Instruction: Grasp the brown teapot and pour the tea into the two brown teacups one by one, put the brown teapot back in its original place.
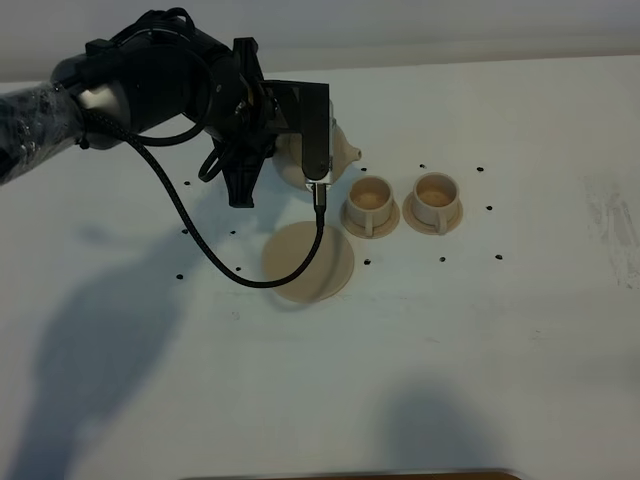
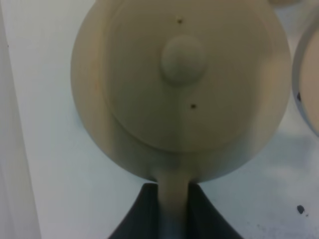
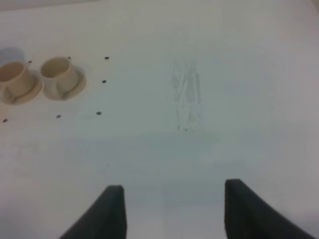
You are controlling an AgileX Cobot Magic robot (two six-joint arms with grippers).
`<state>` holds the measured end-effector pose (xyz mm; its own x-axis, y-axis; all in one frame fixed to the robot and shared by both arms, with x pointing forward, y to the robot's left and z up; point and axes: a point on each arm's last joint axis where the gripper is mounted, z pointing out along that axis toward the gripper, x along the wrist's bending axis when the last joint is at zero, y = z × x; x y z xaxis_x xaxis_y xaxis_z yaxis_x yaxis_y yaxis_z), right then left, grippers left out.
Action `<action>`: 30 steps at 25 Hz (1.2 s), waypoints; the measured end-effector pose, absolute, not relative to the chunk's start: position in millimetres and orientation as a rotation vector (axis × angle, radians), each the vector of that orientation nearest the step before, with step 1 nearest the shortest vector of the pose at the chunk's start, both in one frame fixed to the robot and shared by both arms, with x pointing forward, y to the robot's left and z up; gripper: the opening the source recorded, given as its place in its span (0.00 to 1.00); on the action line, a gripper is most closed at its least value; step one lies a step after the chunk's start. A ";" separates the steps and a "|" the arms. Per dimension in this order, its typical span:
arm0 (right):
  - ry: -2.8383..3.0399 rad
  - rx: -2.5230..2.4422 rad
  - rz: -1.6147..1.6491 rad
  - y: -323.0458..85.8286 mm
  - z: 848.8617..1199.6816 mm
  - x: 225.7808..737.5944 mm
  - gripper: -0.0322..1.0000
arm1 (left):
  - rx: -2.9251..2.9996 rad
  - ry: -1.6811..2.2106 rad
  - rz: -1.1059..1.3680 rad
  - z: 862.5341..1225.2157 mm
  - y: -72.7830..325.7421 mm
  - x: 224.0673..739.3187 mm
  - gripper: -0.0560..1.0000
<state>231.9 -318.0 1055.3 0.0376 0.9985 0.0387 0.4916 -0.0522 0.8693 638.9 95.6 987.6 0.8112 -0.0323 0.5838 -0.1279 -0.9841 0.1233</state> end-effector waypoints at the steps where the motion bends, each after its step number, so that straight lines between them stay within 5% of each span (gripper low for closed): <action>1: 1.533 1.629 0.935 -318.0 1055.3 231.9 0.45 | 2.839 -0.136 0.911 987.6 94.8 638.4 0.21; 30: 1.533 1.629 0.935 -318.0 1055.3 231.9 0.45 | 2.866 -0.408 1.007 975.8 79.9 638.5 0.21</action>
<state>231.9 -318.0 1055.3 0.0376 0.9985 0.0387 0.4916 -0.0522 0.8693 638.5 79.9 975.8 0.7489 -0.2230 0.6240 -0.2736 -0.9617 -0.0154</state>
